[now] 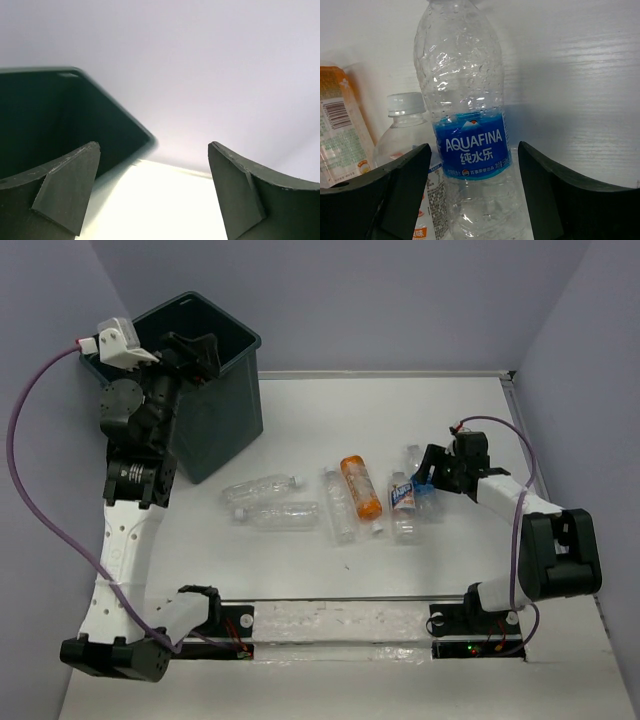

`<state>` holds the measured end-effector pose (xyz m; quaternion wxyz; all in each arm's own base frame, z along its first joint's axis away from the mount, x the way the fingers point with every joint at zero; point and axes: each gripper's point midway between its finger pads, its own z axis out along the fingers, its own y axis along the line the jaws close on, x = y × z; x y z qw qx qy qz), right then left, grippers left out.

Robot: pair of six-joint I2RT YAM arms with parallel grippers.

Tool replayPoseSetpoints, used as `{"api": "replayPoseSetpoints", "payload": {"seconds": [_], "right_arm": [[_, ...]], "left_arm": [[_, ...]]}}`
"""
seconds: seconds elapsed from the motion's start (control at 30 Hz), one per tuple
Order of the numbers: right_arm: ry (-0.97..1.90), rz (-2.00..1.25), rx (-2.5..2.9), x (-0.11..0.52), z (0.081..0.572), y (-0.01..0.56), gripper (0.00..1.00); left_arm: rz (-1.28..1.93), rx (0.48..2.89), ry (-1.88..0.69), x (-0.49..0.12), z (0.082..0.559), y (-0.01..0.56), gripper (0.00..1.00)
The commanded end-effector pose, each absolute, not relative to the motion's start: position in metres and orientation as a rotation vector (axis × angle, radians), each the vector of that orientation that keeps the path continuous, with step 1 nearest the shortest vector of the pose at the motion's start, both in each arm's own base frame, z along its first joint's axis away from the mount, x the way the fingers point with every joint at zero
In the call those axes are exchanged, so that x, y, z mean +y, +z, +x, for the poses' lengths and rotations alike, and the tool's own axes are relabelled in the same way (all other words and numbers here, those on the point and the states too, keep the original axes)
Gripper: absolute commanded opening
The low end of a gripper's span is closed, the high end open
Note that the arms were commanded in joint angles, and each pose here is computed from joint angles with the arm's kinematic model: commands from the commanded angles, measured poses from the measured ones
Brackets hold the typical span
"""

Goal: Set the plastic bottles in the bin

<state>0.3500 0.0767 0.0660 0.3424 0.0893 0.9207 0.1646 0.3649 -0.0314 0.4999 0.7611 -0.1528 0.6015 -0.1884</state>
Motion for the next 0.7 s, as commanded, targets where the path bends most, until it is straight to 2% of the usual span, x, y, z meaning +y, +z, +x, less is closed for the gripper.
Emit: {"api": "replayPoseSetpoints", "payload": {"seconds": [0.0, 0.1, 0.23, 0.4, 0.5, 0.53, 0.6, 0.67], "right_arm": [[0.374, 0.208, 2.348, 0.073, 0.363, 0.081, 0.73], [0.367, 0.206, 2.354, 0.072, 0.363, 0.080, 0.71], [0.326, 0.214, 2.363, 0.066, 0.363, 0.075, 0.81], [0.331, 0.214, 2.388, 0.068, 0.363, 0.069, 0.79], [0.338, 0.209, 2.388, 0.069, 0.363, 0.070, 0.69], [0.337, 0.212, 2.387, 0.068, 0.362, 0.070, 0.60], [0.321, 0.219, 2.375, 0.066, 0.362, 0.074, 0.50], [0.244, 0.254, 2.329, 0.053, 0.362, 0.085, 0.47]], "left_arm": [[-0.118, 1.388, -0.614, -0.098, 0.333, 0.478, 0.99], [-0.017, 1.498, -0.763, -0.136, 0.316, 0.435, 0.99], [0.077, 1.634, -0.929, -0.174, 0.296, 0.386, 0.99], [0.127, 1.752, -1.034, -0.209, 0.279, 0.340, 0.99], [0.148, 1.771, -1.056, -0.228, 0.270, 0.329, 0.99], [0.148, 1.775, -1.070, -0.234, 0.269, 0.327, 0.99], [0.158, 1.793, -1.095, -0.248, 0.263, 0.318, 0.99], [0.184, 1.809, -1.121, -0.265, 0.258, 0.312, 0.99]]}}
